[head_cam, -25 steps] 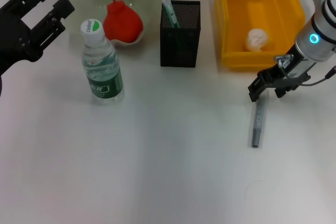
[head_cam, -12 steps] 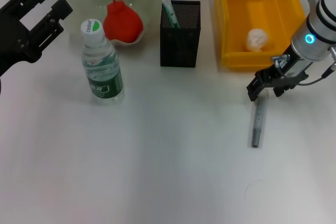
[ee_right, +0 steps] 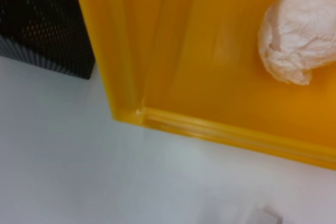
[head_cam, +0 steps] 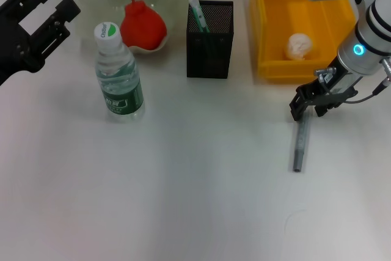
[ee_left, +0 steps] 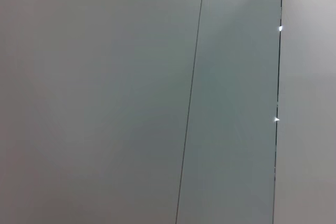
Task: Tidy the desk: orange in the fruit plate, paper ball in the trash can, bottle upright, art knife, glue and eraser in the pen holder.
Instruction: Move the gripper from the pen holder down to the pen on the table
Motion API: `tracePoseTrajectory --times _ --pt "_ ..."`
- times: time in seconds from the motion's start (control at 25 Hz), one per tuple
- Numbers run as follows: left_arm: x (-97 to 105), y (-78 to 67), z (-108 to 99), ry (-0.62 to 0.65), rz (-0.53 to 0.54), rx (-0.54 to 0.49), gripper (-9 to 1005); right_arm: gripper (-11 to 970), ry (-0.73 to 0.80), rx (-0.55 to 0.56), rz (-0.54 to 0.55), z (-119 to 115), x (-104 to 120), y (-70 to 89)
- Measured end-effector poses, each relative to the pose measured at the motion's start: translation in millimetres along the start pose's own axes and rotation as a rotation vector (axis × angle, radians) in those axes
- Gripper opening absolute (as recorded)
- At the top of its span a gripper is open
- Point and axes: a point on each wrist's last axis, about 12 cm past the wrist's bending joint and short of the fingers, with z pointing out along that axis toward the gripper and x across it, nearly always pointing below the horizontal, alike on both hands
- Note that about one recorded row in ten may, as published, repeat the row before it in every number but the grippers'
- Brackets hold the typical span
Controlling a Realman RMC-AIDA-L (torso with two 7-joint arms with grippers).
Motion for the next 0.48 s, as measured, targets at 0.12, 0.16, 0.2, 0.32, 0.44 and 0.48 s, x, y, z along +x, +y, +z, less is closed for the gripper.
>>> tracePoseTrajectory --times 0.12,0.16,0.2,0.32,0.44,0.48 --pt "0.3 -0.1 -0.5 0.001 0.001 -0.001 601 493 0.000 0.000 0.001 0.3 0.0 0.0" --pt "0.4 -0.2 -0.7 0.001 0.001 -0.001 601 483 0.000 0.000 0.001 0.3 0.0 0.0" --pt "0.4 -0.3 -0.7 0.001 0.001 -0.001 601 474 0.000 0.000 0.001 0.3 -0.1 0.1" --pt "0.3 -0.4 -0.7 0.001 0.001 0.001 601 447 -0.001 0.000 0.001 0.0 -0.5 0.5" --pt "0.3 -0.5 -0.7 0.001 0.002 0.001 601 419 -0.002 -0.001 0.001 -0.1 -0.6 0.6" --pt "0.3 -0.5 -0.5 0.001 0.002 0.002 601 410 -0.002 -0.002 0.001 -0.1 -0.7 0.8"
